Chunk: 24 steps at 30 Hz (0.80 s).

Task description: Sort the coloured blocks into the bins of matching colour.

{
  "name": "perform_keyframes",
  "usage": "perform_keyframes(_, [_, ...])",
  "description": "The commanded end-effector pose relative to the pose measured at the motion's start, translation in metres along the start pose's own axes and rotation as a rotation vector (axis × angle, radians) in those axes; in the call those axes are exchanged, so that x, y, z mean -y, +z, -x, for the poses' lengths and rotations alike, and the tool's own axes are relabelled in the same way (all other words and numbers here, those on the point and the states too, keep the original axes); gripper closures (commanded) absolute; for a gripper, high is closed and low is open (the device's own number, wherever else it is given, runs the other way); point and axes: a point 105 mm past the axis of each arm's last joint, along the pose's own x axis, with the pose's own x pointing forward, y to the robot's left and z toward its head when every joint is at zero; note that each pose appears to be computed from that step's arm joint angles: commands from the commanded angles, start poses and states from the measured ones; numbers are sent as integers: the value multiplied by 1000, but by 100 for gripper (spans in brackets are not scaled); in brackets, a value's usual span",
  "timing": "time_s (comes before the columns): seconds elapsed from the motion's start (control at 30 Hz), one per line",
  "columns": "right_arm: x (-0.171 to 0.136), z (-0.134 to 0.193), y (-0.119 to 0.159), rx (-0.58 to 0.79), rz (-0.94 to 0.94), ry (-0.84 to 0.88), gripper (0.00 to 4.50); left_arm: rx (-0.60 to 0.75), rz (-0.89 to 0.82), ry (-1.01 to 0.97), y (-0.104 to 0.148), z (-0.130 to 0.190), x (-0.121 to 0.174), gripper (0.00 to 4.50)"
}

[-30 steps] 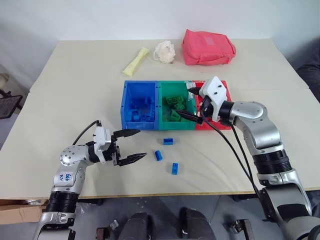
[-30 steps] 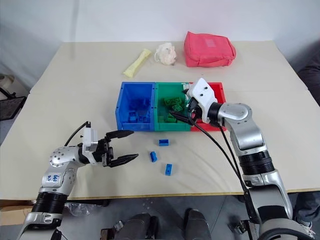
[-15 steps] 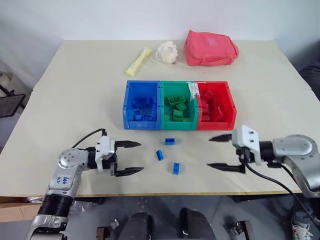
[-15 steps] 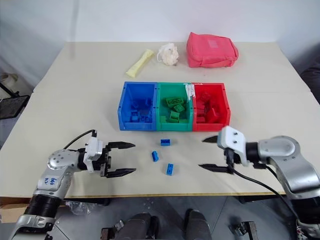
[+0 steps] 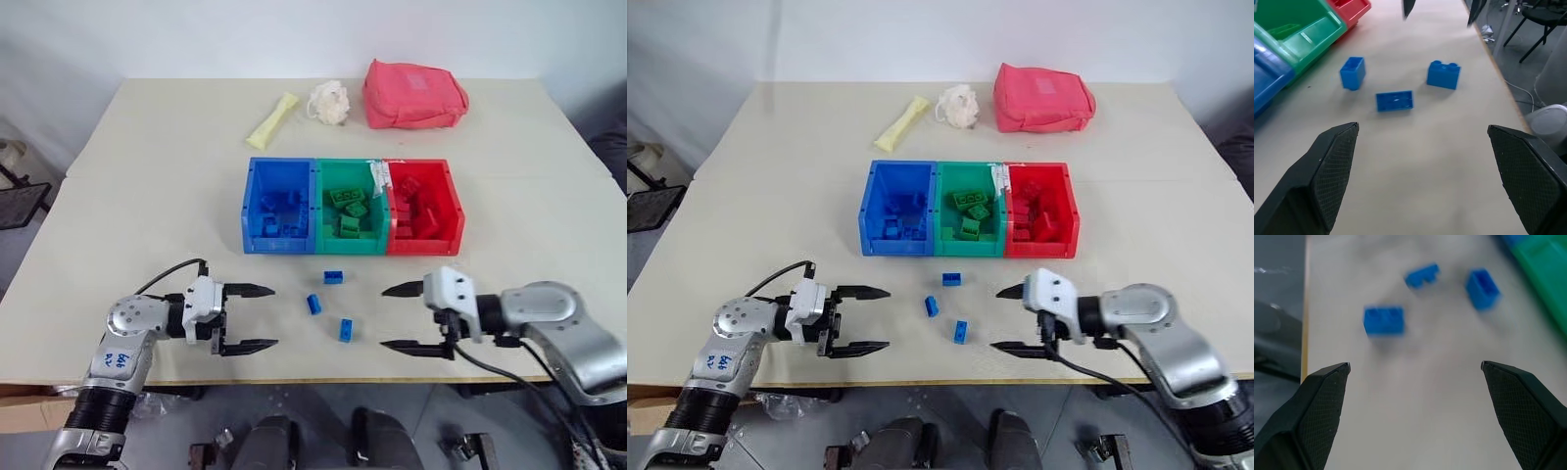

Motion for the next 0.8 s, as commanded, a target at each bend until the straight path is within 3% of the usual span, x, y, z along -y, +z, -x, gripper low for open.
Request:
perform_keyframes(0.03, [-2,-17,8,18,21,16,2,32,-21,13,9,1,4,0])
perform_keyframes(0.2, [-7,-42,0,-7,29,56,2,39,-8,43,10,4,13,0])
perform_keyframes(0.23, [-8,-45,-1,-10,32,63,19,40,-5,48,10,5,14,0])
perform_keyframes(0.3, [-10,-48,-2,-9,33,68,58,43,-2,55,11,4,16,0])
perform_keyframes(0.53, [-9,-53,4,24,34,56,295,53,10,90,13,4,17,0])
perform_keyframes(0.8, [9,-49,38,140,74,-1,306,141,-9,287,32,5,-5,0])
